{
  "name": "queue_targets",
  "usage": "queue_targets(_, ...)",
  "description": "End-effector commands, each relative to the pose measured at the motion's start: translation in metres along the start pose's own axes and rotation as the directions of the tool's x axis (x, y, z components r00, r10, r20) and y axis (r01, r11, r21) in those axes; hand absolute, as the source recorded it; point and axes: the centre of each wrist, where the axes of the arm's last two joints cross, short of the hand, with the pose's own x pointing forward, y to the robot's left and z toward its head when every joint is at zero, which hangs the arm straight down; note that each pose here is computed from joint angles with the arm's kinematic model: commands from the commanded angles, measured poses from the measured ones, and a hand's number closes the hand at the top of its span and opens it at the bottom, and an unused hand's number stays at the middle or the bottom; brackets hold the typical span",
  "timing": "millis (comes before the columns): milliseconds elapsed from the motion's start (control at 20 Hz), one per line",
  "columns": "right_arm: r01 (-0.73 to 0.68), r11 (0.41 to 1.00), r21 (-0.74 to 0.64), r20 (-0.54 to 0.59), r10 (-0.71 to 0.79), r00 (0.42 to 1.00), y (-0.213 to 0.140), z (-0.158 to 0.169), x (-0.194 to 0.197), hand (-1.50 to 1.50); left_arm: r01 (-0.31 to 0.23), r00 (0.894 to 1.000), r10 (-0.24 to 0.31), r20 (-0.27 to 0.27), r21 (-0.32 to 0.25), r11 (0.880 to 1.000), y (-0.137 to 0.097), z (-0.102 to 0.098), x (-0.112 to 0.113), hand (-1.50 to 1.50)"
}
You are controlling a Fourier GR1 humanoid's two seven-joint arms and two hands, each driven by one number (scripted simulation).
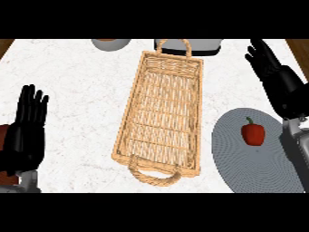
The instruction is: Pick the bell pepper from the placemat and place it in the basket
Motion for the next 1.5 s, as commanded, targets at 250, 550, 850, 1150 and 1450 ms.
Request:
queue_targets(250, -0.062, 0.991, -0.122, -0.017, 0.061, 0.998, -0.100, 0.043, -0.046, 1.50, 0.276, 0.961, -0.257, 0.098, -0.360, 0.891, 0.010, -0.023, 0.025, 0.00)
queue_targets(550, -0.196, 0.979, 0.056, 0.224, 0.179, 0.958, 0.037, 0.070, -0.108, -1.50, 0.239, 0.968, -0.244, 0.052, -0.466, 0.852, -0.010, -0.028, 0.027, 0.00)
queue_targets(850, -0.508, 0.836, -0.208, 0.040, 0.527, 0.849, 0.019, 0.039, -0.069, -1.50, 0.246, 0.968, -0.245, 0.061, -0.455, 0.856, -0.008, -0.033, 0.019, 0.00)
queue_targets(1150, -0.786, 0.568, -0.242, -0.161, 0.776, 0.610, -0.023, 0.032, -0.006, -1.50, 0.240, 0.966, -0.257, 0.023, -0.450, 0.860, -0.003, -0.034, 0.021, 0.00)
queue_targets(1450, -0.878, 0.438, 0.192, -0.306, 0.877, 0.371, -0.029, 0.033, 0.033, -1.50, 0.244, 0.965, -0.260, 0.025, -0.443, 0.863, 0.003, -0.033, 0.015, 0.00)
